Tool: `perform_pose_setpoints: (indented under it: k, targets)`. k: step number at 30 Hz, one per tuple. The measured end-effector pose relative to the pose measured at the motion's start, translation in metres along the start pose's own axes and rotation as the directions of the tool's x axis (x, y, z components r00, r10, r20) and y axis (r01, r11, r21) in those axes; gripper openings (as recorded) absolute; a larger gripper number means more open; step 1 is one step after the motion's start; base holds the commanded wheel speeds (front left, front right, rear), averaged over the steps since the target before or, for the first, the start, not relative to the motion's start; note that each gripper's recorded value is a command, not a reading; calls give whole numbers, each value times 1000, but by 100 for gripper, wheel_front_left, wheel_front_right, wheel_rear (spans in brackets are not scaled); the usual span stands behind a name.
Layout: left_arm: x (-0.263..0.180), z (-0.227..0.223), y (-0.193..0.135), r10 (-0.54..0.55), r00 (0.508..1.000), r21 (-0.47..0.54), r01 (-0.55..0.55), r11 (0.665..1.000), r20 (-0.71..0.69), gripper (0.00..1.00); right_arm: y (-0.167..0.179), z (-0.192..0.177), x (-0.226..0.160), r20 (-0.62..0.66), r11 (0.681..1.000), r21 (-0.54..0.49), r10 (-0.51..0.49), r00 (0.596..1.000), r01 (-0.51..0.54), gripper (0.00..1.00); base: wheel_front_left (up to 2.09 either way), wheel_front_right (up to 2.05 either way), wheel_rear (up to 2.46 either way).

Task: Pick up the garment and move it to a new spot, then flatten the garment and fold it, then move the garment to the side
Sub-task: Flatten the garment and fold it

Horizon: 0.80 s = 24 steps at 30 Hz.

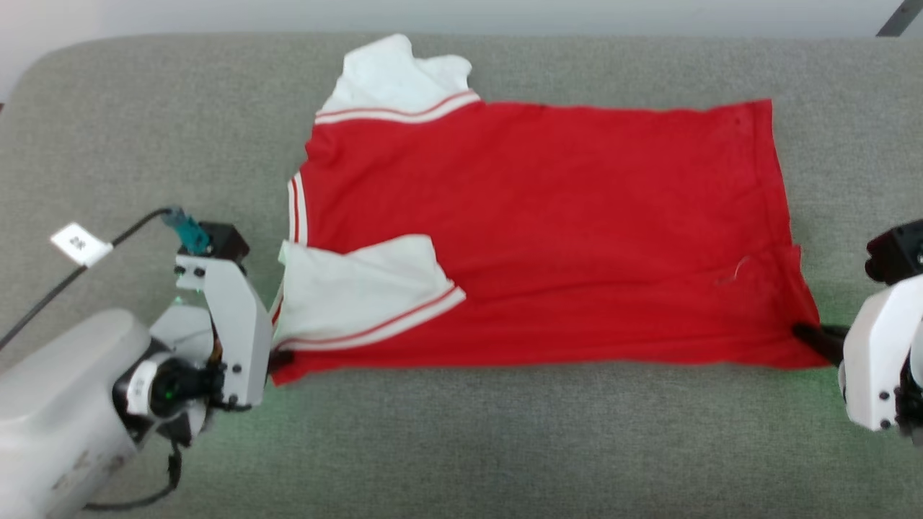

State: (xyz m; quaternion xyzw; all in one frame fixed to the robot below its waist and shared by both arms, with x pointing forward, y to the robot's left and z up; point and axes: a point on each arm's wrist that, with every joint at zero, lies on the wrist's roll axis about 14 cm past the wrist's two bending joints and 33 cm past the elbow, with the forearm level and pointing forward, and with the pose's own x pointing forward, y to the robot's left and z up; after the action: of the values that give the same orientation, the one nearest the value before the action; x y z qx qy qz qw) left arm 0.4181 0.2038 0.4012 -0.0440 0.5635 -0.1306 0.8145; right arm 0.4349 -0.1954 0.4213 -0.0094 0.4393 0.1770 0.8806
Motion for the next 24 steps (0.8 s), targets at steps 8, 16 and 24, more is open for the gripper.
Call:
perform_pose_setpoints:
  k: [8,16,24]
  targets:
    - [-18,-25,-2,17,1000,10,-17,1000,-19,0,8,-24,-18,-57,1000,-8,22,998,-23,0,0,0,0]
    - [-23,-54,-7,8,999,-10,-8,1000,-53,0,13,-52,-29,-97,999,35,37,995,-33,0,0,0,0]
    - [-16,-60,-12,-6,999,-29,4,1000,-49,36,19,-55,-30,-78,998,47,35,996,-32,32,0,0,0]
